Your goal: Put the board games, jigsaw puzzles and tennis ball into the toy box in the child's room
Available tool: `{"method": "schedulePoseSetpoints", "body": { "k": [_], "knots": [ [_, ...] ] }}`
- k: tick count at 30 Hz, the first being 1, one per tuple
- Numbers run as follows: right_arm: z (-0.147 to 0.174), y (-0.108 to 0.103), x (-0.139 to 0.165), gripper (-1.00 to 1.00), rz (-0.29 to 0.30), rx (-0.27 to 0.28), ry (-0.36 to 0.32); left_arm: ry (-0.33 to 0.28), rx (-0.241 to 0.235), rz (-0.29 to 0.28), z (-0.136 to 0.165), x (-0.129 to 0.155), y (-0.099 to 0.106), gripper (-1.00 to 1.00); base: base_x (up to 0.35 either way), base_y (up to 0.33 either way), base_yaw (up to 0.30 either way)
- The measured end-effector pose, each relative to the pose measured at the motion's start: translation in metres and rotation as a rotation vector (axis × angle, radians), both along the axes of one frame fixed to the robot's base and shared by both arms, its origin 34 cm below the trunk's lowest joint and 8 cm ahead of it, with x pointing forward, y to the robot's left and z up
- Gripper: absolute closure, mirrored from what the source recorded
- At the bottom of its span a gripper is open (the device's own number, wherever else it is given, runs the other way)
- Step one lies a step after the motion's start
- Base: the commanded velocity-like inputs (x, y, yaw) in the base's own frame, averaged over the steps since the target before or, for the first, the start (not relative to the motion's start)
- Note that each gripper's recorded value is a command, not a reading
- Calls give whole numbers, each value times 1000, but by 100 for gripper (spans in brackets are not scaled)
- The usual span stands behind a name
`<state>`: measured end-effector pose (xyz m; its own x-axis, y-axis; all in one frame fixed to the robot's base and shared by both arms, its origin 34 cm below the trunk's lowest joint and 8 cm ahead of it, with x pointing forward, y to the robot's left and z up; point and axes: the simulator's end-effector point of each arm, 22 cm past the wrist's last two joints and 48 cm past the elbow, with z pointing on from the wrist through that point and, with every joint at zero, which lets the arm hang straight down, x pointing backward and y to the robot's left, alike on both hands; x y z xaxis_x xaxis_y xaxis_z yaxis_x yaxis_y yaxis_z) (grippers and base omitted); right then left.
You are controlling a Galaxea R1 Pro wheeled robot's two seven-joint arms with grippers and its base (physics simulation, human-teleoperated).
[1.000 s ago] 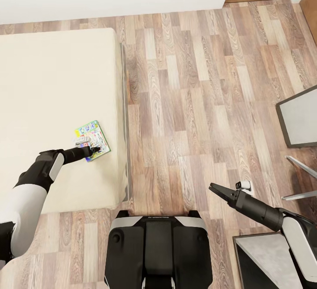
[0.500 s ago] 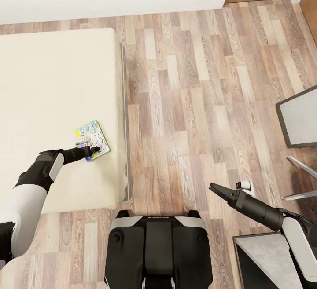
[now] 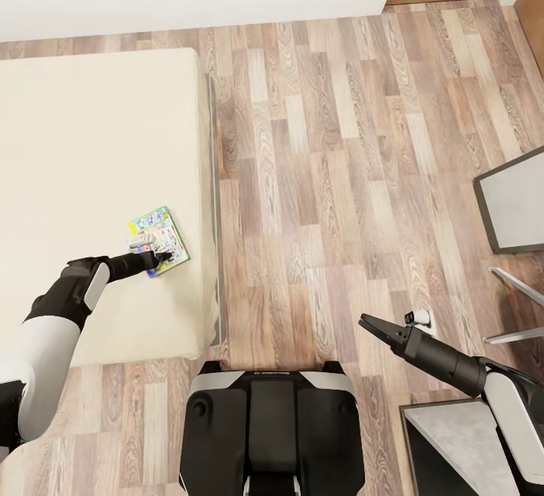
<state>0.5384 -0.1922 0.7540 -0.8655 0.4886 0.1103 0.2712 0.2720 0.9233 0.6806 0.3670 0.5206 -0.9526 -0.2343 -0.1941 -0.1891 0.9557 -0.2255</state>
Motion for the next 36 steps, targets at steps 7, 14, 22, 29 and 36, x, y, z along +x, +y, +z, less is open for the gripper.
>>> {"method": "schedulePoseSetpoints", "body": {
  "k": [7,14,22,29,36],
  "knots": [
    [0,0,0,-100,0,0,0,0,-1,1,0,0,0,-100,0,0,0],
    [0,0,0,-100,0,0,0,-1,-2,1,0,0,0,-100,0,0,0],
    [0,0,0,-100,0,0,0,-2,-11,5,1,1,1,-100,0,0,0],
    [0,0,0,-100,0,0,0,-9,-42,4,4,2,-4,-100,0,0,0],
    [0,0,0,-100,0,0,0,-14,-63,-1,5,3,-9,-100,0,0,0]
  ]
}}
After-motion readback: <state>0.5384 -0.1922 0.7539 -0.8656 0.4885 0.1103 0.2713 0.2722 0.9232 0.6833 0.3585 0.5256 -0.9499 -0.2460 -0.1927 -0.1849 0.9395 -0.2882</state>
